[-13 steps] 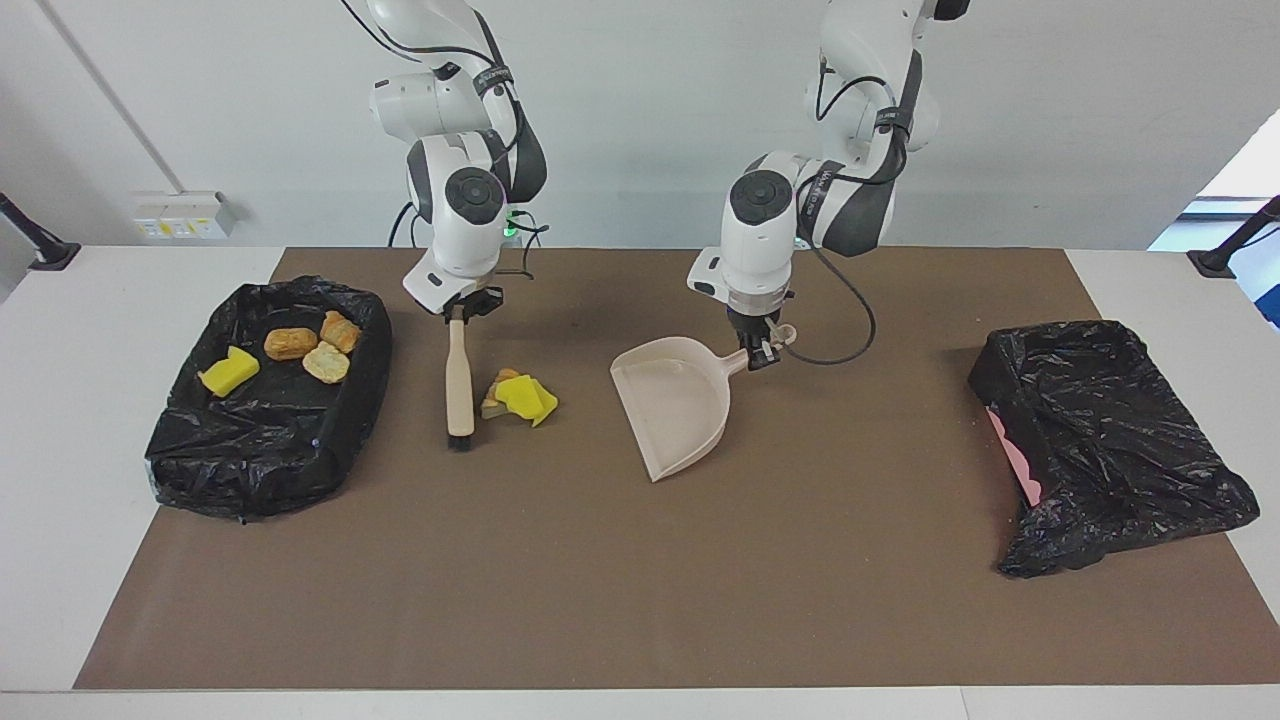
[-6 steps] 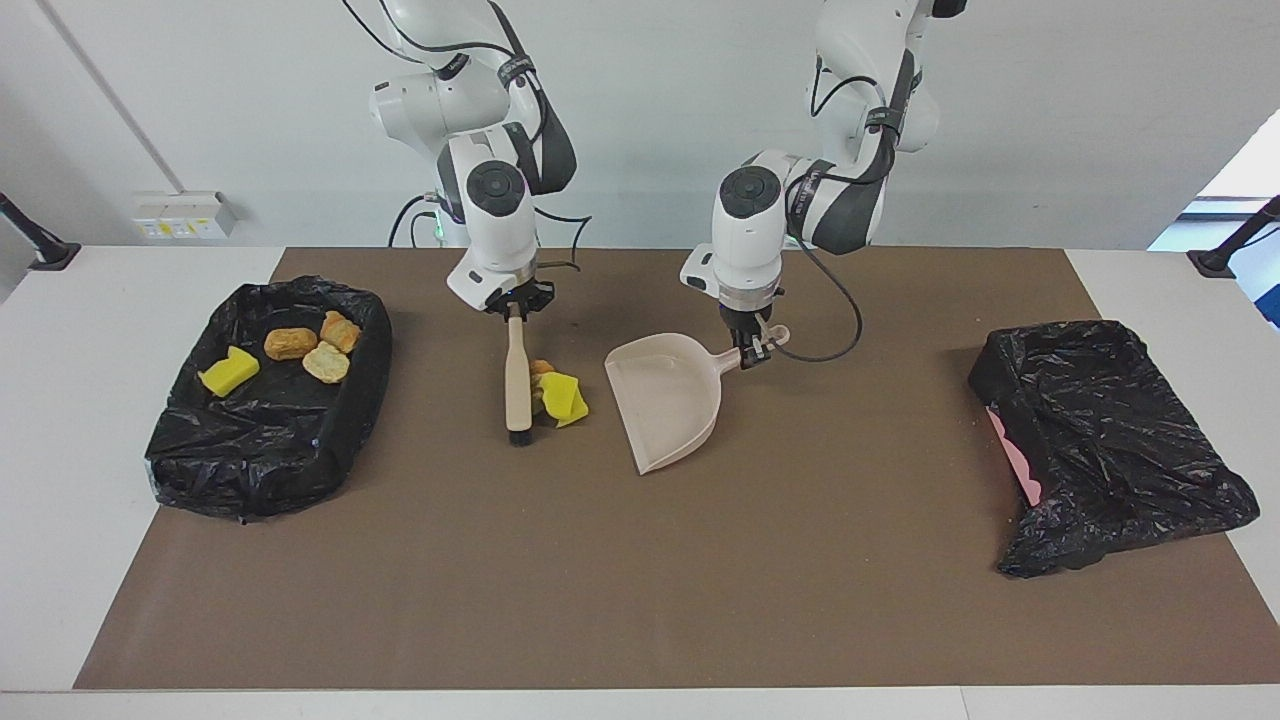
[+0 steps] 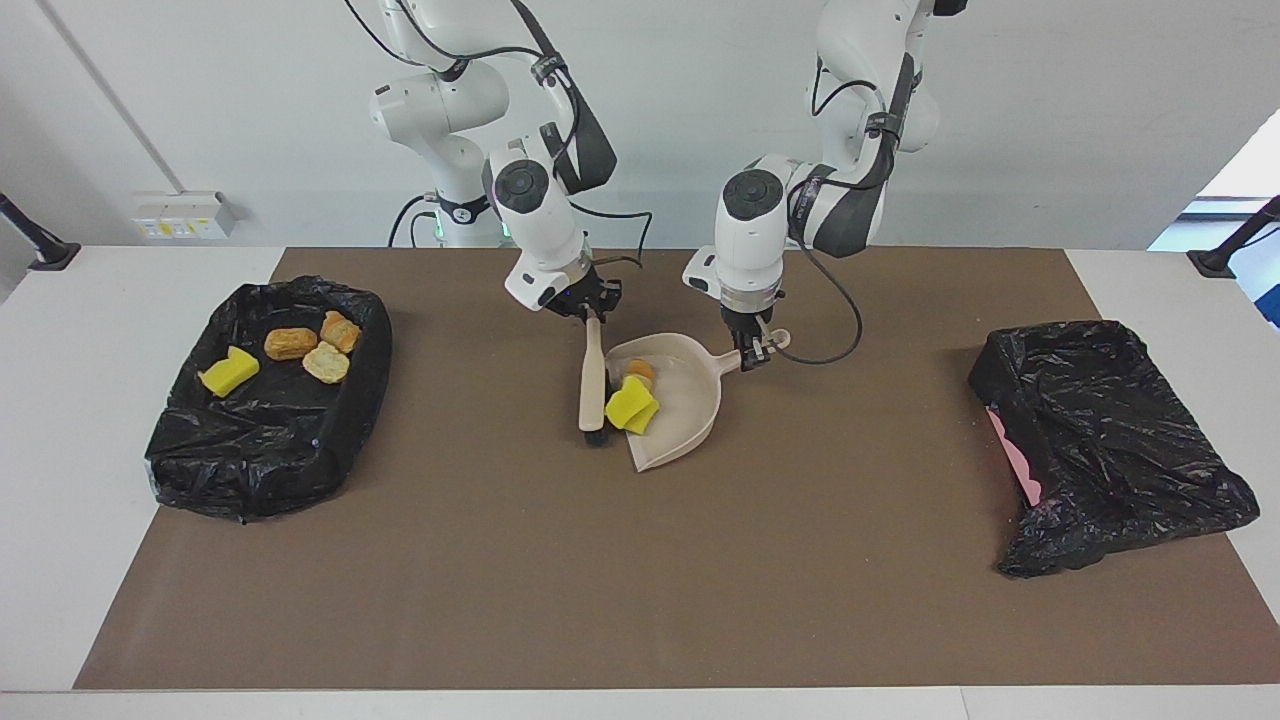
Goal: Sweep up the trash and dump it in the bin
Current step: 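Sweep the yellow sponge and crumbs into the dustpan with the right gripper, then carry the loaded dustpan to the black bag with the left gripper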
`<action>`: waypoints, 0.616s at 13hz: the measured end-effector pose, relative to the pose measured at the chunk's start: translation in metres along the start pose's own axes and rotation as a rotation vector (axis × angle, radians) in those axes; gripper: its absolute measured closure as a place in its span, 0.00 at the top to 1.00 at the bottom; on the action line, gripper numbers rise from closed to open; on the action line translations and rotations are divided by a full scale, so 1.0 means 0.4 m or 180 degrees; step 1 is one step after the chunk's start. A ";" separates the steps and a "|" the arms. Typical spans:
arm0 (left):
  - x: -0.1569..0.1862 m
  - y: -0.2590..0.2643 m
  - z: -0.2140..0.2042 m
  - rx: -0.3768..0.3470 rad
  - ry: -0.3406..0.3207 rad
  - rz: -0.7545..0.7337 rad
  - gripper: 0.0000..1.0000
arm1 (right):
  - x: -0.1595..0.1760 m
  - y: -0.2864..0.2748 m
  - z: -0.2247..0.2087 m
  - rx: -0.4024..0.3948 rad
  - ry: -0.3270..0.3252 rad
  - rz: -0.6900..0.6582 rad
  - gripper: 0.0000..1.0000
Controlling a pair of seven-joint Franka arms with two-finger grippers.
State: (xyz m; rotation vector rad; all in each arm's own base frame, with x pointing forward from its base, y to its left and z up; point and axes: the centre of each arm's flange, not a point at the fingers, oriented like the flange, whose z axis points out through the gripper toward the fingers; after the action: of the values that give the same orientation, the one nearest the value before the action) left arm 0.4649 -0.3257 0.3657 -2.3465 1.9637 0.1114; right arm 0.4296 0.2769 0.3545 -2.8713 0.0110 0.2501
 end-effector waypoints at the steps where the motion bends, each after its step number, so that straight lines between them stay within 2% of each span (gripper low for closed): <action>1: -0.002 -0.001 0.002 0.0000 0.0000 0.0003 0.31 | 0.007 -0.038 -0.018 0.0079 0.0035 -0.0037 0.26; 3: -0.004 -0.003 0.004 -0.0002 -0.0001 0.0016 0.31 | 0.021 -0.076 -0.069 0.0180 0.0059 -0.0068 0.26; 5: -0.019 -0.016 0.006 -0.0008 -0.0004 0.0102 0.31 | 0.018 -0.086 -0.141 0.0198 -0.0039 -0.0071 0.26; 8: -0.066 -0.061 0.012 -0.0021 -0.0003 0.0222 0.31 | -0.028 -0.055 -0.249 -0.0066 -0.0052 0.0062 0.26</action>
State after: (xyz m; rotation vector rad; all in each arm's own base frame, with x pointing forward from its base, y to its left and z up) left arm 0.4842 -0.2950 0.3641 -2.2817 2.0484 0.1235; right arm 0.4359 0.2724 0.4570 -2.8909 0.0335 0.2791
